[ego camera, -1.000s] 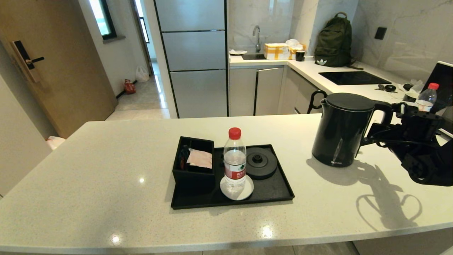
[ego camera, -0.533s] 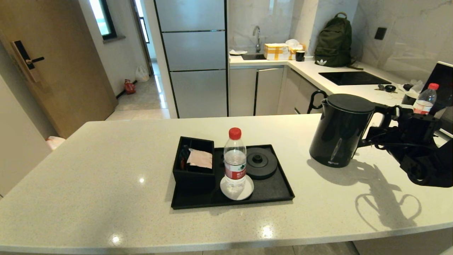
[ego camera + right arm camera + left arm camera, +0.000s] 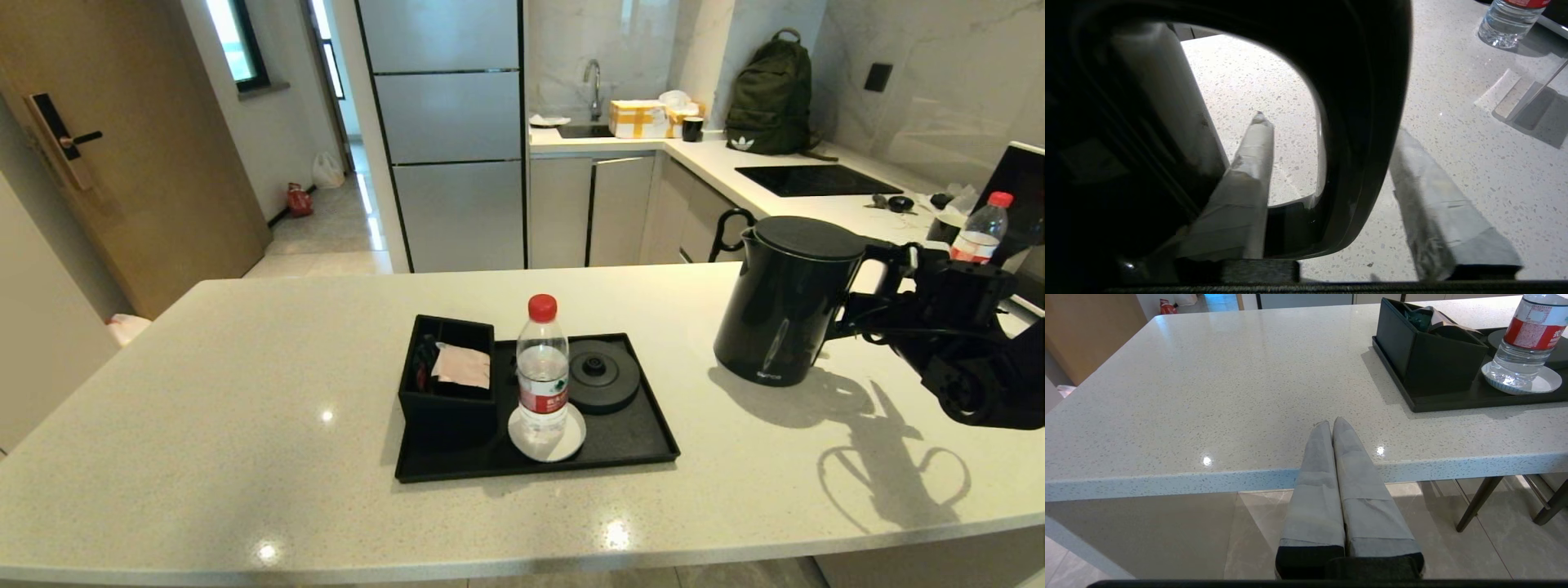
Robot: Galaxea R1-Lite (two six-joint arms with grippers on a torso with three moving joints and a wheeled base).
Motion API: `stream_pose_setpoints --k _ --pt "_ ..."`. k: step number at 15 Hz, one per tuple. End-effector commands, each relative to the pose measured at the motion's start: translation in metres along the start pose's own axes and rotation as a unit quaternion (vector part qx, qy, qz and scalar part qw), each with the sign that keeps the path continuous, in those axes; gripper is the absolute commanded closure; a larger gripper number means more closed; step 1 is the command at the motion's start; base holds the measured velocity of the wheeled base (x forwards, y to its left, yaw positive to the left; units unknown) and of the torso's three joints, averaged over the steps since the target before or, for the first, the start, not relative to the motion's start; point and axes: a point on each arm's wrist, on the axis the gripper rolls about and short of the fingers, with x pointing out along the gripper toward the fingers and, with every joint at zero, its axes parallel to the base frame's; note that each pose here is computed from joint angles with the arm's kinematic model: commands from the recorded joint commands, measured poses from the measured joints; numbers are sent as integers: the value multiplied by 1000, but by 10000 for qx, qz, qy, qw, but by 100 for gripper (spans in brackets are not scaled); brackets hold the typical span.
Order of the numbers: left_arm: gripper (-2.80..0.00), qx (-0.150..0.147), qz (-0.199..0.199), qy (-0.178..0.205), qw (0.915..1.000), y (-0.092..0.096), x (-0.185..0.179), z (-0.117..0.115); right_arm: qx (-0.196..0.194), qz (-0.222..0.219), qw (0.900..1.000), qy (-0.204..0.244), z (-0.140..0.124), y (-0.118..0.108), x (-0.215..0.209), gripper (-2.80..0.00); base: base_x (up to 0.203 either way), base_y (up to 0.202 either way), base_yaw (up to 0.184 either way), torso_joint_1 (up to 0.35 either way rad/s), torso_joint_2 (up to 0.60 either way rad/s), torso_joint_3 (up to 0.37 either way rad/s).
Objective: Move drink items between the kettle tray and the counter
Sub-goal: Place it on the right
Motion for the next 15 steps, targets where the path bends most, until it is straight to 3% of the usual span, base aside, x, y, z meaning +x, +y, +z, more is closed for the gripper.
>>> stream_pose_setpoints --k 1,8,15 --pt "0 -2 0 7 10000 0 0 0 0 1 10000 -28 0 0 -1 -280 0 0 0 0 0 0" --pt "0 6 0 7 10000 0 0 0 -1 48 10000 -70 15 -3 -16 -280 0 0 0 0 0 0" --pt "0 -2 0 7 10000 0 0 0 -89 -36 9999 117 13 2 -24 -280 0 0 0 0 0 0"
